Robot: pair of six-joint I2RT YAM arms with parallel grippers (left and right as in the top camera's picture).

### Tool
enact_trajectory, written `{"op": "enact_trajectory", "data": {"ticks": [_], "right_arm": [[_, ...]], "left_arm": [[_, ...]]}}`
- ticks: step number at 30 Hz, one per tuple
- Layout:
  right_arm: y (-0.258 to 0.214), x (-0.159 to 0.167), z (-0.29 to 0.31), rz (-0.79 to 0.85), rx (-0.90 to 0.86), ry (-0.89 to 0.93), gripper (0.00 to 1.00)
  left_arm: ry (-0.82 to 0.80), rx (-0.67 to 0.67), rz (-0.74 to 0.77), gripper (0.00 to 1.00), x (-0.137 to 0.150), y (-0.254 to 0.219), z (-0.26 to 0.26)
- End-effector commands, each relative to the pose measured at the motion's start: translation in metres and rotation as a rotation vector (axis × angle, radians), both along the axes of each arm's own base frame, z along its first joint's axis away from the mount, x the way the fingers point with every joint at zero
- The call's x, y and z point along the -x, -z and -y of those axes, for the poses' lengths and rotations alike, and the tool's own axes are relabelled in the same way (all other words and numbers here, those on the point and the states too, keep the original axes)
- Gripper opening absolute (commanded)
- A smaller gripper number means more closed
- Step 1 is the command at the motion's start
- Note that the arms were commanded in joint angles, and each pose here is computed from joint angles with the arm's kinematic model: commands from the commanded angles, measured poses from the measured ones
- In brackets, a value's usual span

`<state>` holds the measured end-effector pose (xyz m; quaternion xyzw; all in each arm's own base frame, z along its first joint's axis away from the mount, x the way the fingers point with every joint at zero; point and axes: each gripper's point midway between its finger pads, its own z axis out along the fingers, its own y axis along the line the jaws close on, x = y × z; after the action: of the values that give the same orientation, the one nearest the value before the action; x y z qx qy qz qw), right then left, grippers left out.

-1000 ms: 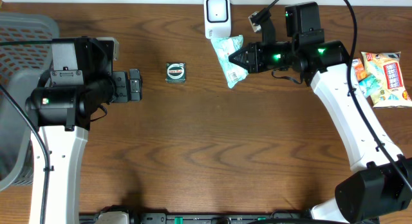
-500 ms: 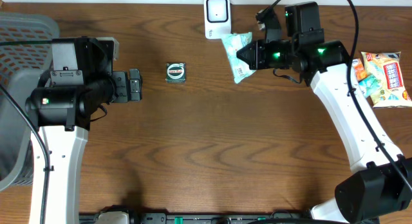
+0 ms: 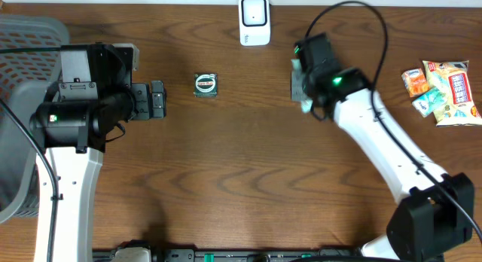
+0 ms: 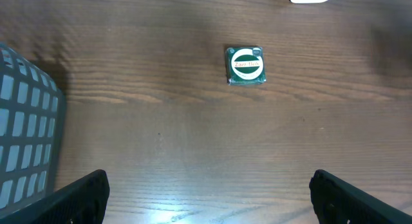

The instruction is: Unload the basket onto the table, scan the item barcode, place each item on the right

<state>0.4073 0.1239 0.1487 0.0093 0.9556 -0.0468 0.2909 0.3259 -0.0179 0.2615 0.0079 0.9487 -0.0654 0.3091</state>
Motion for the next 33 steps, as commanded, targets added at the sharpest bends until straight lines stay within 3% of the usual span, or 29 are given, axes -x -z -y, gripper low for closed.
{"op": "enact_trajectory", "data": {"ticks": [1,14,22,33], "right_arm": [[-0.007,0.004,0.043,0.112,0.256,0.173,0.01],[0.067,0.033,0.037,0.058,0.254,0.114,0.01],[0.075,0.029,0.022,0.055,0.189,0.055,0.01],[0.097,0.032,0.031,0.003,0.291,0.051,0.07]], "left_arm": [[-0.001,-0.011,0.003,0.98,-0.001,-0.001,-0.003],[-0.001,-0.011,0.003,0.98,-0.001,-0.001,-0.003],[-0.001,-0.011,0.003,0.98,-0.001,-0.001,-0.003],[-0.001,-0.011,0.003,0.98,-0.001,-0.001,-0.003]]}}
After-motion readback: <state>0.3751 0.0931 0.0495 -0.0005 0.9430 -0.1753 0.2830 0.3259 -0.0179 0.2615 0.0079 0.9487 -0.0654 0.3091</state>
